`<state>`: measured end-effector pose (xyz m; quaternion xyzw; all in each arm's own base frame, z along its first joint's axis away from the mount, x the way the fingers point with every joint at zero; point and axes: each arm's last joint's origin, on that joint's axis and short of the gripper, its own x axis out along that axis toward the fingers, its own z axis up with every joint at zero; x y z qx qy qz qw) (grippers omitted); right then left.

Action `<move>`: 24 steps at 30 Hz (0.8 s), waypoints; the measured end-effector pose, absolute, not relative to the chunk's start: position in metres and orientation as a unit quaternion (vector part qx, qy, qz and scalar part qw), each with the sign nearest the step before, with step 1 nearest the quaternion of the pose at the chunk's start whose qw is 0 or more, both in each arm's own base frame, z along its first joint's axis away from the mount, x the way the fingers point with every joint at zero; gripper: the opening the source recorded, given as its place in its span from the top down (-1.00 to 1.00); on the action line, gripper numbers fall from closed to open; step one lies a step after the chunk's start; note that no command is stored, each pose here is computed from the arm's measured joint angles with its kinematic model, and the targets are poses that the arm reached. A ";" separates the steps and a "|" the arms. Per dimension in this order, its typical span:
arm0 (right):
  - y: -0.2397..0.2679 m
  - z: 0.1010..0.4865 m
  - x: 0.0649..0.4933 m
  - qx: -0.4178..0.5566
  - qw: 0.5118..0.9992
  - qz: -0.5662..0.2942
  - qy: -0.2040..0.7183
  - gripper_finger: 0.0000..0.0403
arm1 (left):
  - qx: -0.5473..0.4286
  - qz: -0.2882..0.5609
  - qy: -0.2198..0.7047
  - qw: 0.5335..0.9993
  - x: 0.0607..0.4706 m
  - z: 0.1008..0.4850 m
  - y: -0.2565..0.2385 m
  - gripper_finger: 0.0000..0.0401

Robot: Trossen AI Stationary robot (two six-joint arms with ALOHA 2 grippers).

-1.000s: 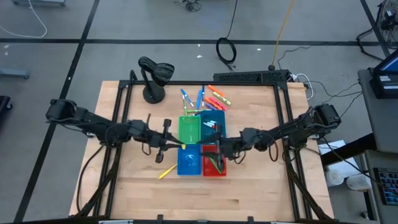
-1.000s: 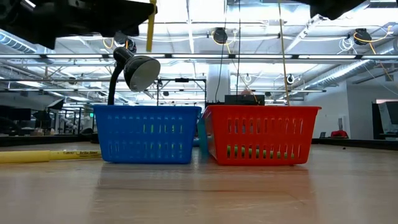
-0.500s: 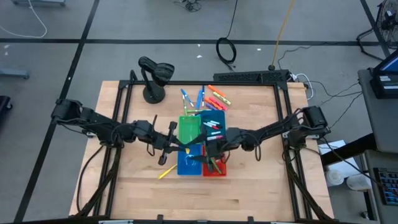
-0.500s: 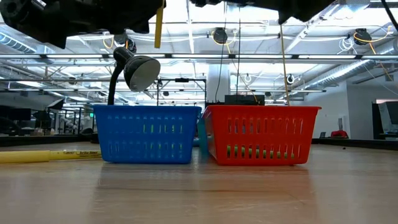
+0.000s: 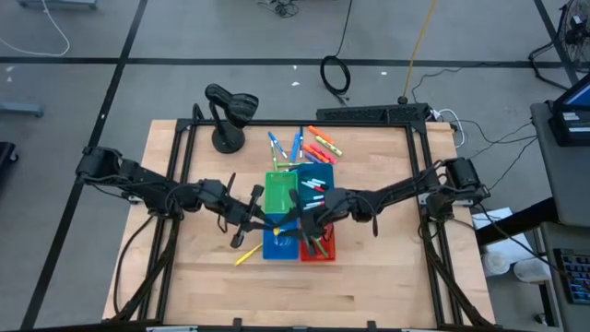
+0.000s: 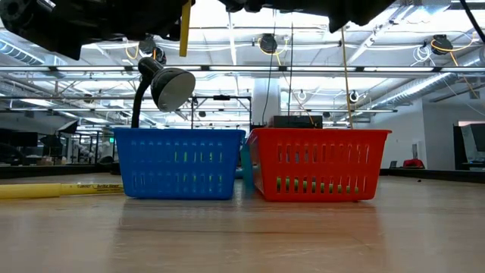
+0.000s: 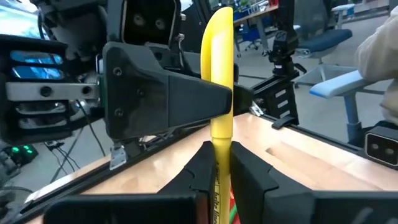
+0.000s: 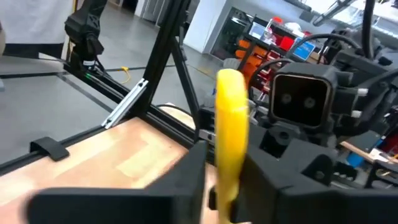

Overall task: Pick & Place Markers
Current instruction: Put the yellow pen into the red bin

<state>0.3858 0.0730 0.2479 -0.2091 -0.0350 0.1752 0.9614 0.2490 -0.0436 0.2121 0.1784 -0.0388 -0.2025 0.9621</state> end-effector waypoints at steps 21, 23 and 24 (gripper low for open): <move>0.068 0.248 0.384 -0.212 0.966 0.150 -0.004 0.88 | 0.157 -0.062 -0.007 0.986 0.248 0.213 -0.060 -0.11; 0.069 0.251 0.379 -0.204 0.966 0.159 0.023 0.88 | 0.174 -0.046 -0.003 0.984 0.246 0.217 -0.065 -0.25; 0.071 0.252 0.376 -0.196 0.966 0.164 0.038 0.88 | 0.179 -0.035 -0.001 0.983 0.245 0.221 -0.067 -0.30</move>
